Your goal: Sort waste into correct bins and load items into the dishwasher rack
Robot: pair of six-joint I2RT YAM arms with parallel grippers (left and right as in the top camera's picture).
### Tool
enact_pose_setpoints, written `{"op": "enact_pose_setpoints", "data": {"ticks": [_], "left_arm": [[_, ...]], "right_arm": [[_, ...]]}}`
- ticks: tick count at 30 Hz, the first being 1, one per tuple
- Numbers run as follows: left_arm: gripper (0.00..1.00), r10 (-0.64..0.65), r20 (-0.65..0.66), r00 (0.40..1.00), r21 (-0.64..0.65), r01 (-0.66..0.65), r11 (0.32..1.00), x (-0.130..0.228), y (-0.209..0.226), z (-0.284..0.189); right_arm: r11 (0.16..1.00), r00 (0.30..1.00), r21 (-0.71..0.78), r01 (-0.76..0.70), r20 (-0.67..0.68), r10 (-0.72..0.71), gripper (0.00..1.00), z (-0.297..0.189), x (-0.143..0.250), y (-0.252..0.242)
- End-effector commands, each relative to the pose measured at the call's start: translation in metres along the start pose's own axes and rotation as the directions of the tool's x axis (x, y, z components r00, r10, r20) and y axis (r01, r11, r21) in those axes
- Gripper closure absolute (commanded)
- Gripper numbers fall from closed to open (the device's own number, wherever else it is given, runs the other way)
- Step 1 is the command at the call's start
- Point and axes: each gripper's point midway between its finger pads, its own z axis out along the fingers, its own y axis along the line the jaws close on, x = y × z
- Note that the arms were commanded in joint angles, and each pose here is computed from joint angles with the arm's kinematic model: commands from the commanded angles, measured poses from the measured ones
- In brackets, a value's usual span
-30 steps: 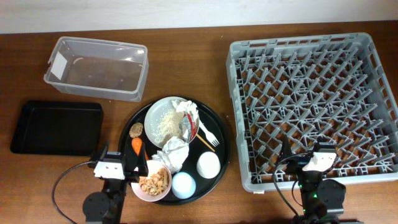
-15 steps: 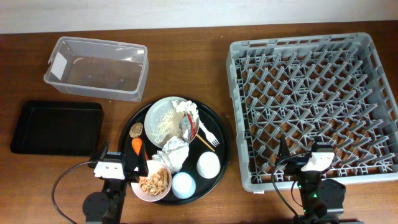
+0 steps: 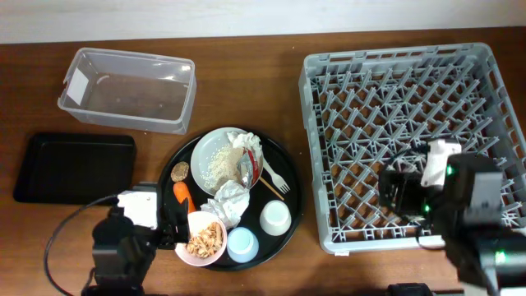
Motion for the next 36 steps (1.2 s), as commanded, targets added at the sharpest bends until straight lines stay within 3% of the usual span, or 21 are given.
{"op": "enact_pose_setpoints", "data": {"ticks": [1, 4, 9, 12, 16, 23, 29, 36], "left_arm": [[0.01, -0.011, -0.079, 0.997, 0.011, 0.012, 1.0, -0.01, -0.003, -0.006], [0.01, -0.013, -0.119, 0.993, 0.013, 0.015, 1.0, -0.009, -0.004, -0.01], [0.0, -0.126, -0.194, 0.973, -0.048, 0.119, 0.992, 0.0, 0.007, -0.004], [0.01, -0.244, -0.291, 0.925, -0.164, 0.203, 0.965, 0.009, 0.037, 0.001], [0.01, -0.285, -0.319, 0.904, -0.202, 0.229, 0.952, 0.015, 0.047, 0.005], [0.01, -0.285, -0.32, 0.904, -0.202, 0.229, 0.952, 0.015, 0.047, 0.005], [0.01, -0.285, -0.32, 0.904, -0.202, 0.229, 0.952, 0.015, 0.047, 0.005], [0.01, -0.287, -0.327, 0.9, -0.203, 0.23, 0.952, 0.017, 0.047, 0.004]], "right_arm": [[1.0, 0.996, -0.009, -0.014, -0.084, 0.013, 0.02, -0.004, -0.021, 0.006], [0.998, 0.989, -0.069, -0.016, -0.15, 0.005, 0.02, 0.007, -0.026, 0.018], [0.94, 0.952, -0.274, 0.201, -0.172, -0.254, 0.02, 0.007, -0.008, 0.078], [0.833, 0.834, -0.398, 0.384, -0.237, -0.498, 0.02, 0.019, 0.034, 0.141], [0.765, 0.713, -0.463, 0.447, -0.332, -0.617, 0.02, 0.051, 0.088, 0.204], [0.826, 0.638, -0.364, 0.43, -0.525, -0.564, 0.02, 0.12, 0.142, 0.222], [0.864, 0.615, -0.309, 0.397, -0.609, -0.501, 0.0, 0.132, 0.162, 0.211], [0.866, 0.607, -0.311, 0.392, -0.62, -0.497, 0.19, 0.134, 0.169, 0.208]]}}
